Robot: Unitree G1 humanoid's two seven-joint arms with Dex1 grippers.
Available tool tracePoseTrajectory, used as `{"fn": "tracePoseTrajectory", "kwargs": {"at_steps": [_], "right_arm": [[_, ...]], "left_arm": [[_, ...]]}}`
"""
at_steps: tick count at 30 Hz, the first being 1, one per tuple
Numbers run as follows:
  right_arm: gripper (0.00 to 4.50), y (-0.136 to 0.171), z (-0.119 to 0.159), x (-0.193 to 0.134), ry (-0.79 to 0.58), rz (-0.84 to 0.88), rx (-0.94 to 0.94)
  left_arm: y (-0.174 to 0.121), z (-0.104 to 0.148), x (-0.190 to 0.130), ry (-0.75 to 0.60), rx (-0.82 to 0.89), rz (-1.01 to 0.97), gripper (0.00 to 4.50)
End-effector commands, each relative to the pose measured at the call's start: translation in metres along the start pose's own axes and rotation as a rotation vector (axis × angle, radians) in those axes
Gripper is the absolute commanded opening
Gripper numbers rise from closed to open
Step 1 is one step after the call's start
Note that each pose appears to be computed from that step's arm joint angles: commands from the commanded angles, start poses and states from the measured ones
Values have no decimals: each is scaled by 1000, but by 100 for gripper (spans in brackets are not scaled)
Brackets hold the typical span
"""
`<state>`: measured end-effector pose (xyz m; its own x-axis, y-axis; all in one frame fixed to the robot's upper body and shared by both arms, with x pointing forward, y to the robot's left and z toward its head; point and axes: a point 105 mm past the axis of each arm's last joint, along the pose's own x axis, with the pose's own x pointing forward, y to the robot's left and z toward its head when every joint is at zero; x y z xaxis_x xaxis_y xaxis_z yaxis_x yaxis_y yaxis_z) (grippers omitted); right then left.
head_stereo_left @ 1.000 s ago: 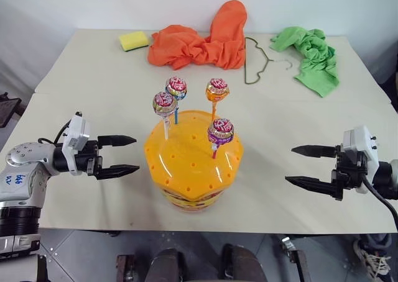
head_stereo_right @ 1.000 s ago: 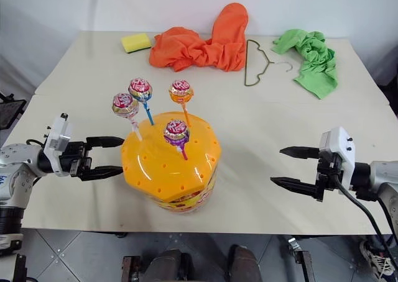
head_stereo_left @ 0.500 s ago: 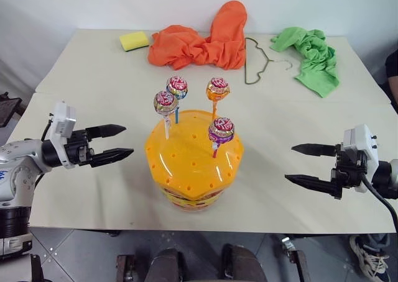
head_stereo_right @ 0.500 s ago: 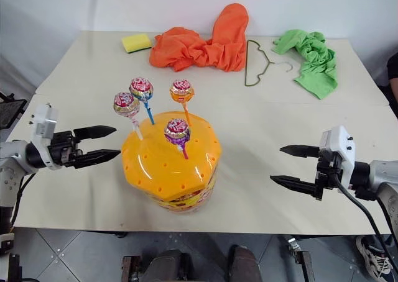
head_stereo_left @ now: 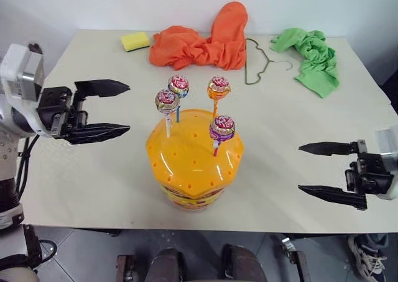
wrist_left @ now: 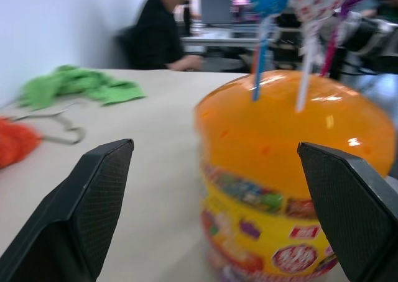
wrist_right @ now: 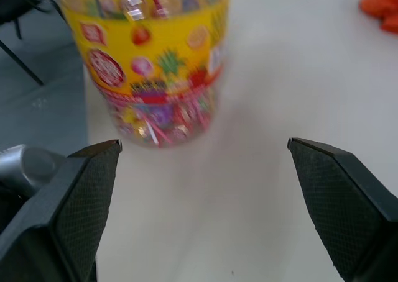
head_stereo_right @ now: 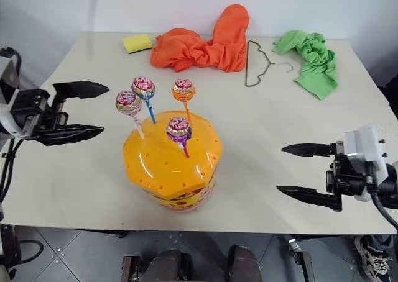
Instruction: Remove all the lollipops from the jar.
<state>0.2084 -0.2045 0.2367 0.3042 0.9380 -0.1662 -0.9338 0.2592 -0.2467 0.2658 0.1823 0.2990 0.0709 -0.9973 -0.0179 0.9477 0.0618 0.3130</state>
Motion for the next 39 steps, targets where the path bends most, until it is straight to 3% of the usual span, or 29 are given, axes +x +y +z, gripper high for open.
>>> {"fn": "tracePoseTrajectory", "kwargs": {"at_steps": [1, 13, 19, 39], "right_arm": [[448, 6, 20, 2, -14, 13, -58], [448, 13, 32, 16, -79, -60, -72], [450, 14, 31, 16, -68, -90, -66], [450, 13, 26, 10, -51, -146, -74]], "left_arm": [[2, 10, 16, -27, 67, -94, 450], [33, -1, 47, -79, 91, -165, 450], [33, 2, 59, -101, 94, -222, 309], [8, 3, 58, -124, 11, -399, 309]]}}
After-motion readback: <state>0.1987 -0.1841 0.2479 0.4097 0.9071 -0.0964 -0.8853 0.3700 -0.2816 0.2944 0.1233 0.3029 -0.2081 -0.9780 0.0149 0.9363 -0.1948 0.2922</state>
